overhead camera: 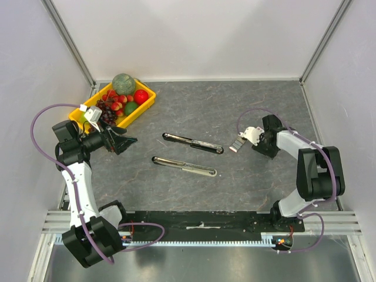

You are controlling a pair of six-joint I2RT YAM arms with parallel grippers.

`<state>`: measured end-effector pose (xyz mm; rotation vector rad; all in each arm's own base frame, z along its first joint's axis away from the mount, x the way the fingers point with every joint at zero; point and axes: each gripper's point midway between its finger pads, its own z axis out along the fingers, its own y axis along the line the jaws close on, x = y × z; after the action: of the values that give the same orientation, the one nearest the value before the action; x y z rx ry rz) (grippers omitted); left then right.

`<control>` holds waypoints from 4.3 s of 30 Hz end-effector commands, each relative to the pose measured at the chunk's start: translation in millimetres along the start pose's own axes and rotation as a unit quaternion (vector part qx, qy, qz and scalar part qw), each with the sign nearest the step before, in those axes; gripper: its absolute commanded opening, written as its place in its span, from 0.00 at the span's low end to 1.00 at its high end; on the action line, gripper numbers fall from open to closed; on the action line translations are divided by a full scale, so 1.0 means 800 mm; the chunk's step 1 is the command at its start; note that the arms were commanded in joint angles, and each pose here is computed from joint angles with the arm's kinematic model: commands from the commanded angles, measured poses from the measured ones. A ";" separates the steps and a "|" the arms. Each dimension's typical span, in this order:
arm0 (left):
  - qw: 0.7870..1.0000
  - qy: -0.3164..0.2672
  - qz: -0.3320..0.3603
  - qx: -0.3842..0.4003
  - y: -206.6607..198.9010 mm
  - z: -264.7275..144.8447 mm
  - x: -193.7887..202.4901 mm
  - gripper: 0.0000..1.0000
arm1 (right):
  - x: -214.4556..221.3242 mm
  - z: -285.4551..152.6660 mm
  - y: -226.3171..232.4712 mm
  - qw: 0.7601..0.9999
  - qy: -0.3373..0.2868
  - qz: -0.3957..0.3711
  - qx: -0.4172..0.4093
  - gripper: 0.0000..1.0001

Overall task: Load the staples into the stapler
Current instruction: Place the staple at the center of the board, then pick up the staple from the center of the board.

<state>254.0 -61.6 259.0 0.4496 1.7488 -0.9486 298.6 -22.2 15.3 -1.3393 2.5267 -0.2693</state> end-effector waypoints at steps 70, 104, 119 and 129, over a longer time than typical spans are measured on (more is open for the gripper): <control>0.694 0.163 0.677 0.183 -0.225 0.390 0.153 0.79 | -0.186 -0.184 0.132 0.803 -0.294 0.062 -0.514 0.20; 0.695 0.202 0.660 0.202 -0.227 0.393 0.186 0.05 | -0.189 -0.192 0.131 0.802 -0.306 0.058 -0.510 0.22; 0.709 0.201 0.648 0.189 -0.228 0.387 0.178 0.05 | -0.185 -0.195 0.111 0.808 -0.320 0.070 -0.490 0.24; 0.728 0.197 0.630 0.184 -0.236 0.391 0.168 0.05 | -0.182 -0.191 0.112 0.809 -0.315 0.068 -0.491 0.25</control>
<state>265.2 -424.9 138.8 1.9843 1.0903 -0.0978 271.7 152.3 132.6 -1.1892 2.1153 1.3924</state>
